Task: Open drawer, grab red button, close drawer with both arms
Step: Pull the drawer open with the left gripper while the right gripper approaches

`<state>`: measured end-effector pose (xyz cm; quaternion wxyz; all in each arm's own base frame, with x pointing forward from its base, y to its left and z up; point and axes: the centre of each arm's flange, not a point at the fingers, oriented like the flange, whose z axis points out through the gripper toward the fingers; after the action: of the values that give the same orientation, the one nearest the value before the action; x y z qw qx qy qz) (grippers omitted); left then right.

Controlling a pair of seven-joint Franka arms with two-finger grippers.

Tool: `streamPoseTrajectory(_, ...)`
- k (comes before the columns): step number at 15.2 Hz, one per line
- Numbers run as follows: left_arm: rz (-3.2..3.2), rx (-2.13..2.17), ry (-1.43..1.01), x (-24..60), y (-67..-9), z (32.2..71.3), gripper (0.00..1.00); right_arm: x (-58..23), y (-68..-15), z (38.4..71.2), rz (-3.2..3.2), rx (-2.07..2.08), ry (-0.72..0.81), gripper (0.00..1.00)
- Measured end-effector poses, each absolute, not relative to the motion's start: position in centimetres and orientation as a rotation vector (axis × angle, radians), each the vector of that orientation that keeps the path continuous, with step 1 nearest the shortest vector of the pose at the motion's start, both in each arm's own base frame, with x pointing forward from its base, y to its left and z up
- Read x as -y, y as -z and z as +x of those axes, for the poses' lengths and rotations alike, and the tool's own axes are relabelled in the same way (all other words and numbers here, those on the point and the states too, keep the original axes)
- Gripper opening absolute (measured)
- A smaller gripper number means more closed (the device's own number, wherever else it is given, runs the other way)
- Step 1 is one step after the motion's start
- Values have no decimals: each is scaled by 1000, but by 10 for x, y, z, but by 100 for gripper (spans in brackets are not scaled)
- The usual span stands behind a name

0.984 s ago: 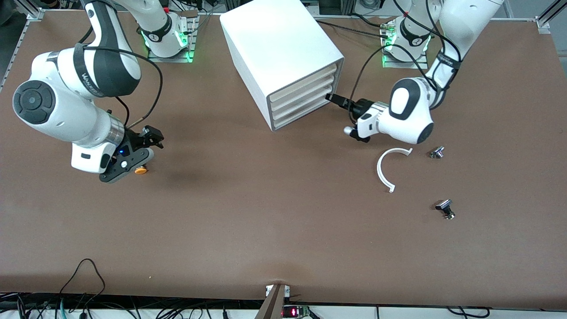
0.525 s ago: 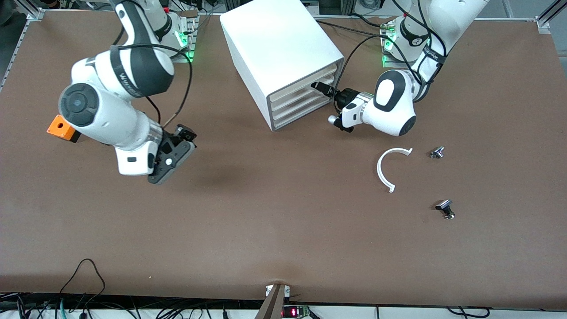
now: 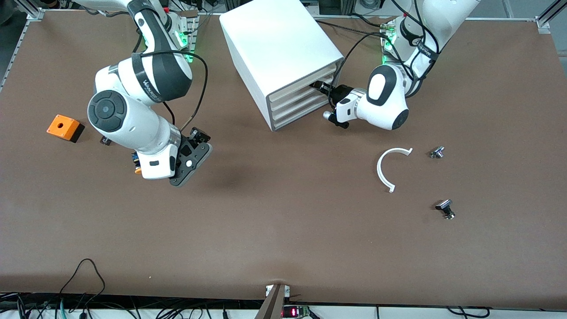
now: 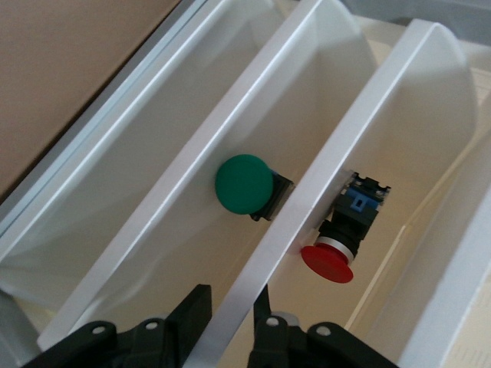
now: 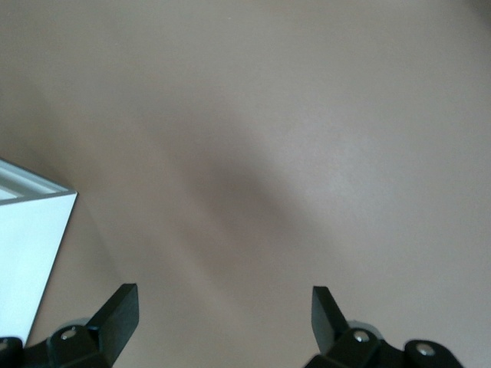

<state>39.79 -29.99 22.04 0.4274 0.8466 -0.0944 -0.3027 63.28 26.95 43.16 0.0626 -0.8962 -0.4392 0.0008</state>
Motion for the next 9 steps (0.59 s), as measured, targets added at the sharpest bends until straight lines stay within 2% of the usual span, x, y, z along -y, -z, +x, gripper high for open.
streamPoseTrajectory(3,2125,200,729,287,-218,408,27,-295,-427,625,-2674,1396,-6,100)
streamPoseTrajectory(7,2184,34,499,190,-229,482,26,-315,-424,621,-2653,1440,31,100)
streamPoseTrajectory(9,2209,1,411,159,-235,505,17,-324,-428,622,-2641,1454,61,100)
